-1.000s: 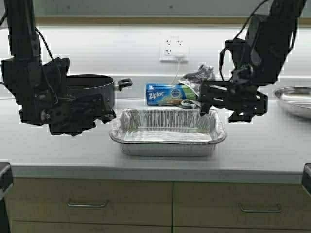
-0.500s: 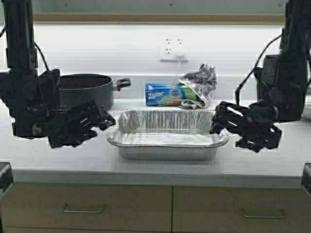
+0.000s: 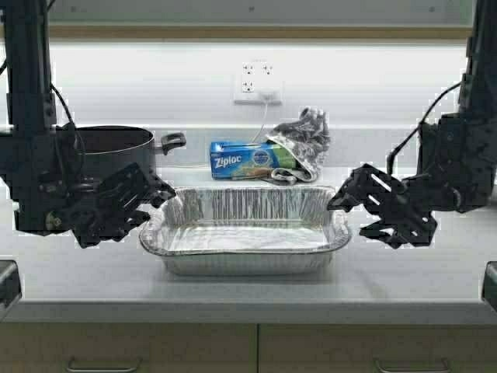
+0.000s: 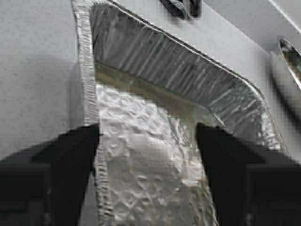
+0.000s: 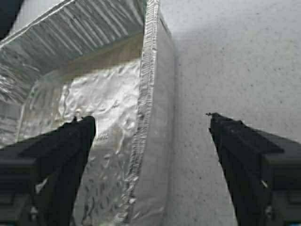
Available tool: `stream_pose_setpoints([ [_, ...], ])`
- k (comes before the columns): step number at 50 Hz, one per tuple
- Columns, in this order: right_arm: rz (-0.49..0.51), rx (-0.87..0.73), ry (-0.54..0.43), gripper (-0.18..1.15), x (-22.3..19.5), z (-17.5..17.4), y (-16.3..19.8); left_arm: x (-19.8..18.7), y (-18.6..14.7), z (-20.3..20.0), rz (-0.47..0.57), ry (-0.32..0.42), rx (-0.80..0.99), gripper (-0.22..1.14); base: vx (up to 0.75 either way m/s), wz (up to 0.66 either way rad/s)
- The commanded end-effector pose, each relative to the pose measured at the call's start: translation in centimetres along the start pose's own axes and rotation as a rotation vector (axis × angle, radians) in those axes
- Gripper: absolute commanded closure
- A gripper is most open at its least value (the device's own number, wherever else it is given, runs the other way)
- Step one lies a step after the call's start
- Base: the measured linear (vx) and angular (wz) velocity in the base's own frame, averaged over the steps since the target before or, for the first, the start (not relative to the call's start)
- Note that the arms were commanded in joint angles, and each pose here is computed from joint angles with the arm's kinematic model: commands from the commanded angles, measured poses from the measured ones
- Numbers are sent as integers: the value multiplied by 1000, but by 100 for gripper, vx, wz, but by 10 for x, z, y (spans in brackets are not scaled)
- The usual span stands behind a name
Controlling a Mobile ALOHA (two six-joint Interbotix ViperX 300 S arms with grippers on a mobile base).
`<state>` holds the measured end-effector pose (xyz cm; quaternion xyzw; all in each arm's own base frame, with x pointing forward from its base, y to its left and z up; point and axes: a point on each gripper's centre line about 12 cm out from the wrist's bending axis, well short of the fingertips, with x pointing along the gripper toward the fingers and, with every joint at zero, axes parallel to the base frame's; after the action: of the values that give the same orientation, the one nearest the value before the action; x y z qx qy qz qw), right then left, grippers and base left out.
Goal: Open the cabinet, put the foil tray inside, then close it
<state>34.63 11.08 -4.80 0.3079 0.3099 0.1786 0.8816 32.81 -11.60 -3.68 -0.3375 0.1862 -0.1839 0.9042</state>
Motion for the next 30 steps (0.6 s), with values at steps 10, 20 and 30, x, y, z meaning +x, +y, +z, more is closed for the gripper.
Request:
stream_pose_setpoints([
  [10, 144, 66, 3, -6, 19, 12, 5, 22, 12, 1, -140, 37, -156, -3, 7, 1],
  [20, 145, 76, 6, -6, 15, 8, 5, 16, 5, 9, -159, 14, -152, -3, 6, 3],
  [30, 128, 95, -10, -5, 7, 10, -5, 25, 4, 15, -180, -7, -147, -3, 2, 3],
])
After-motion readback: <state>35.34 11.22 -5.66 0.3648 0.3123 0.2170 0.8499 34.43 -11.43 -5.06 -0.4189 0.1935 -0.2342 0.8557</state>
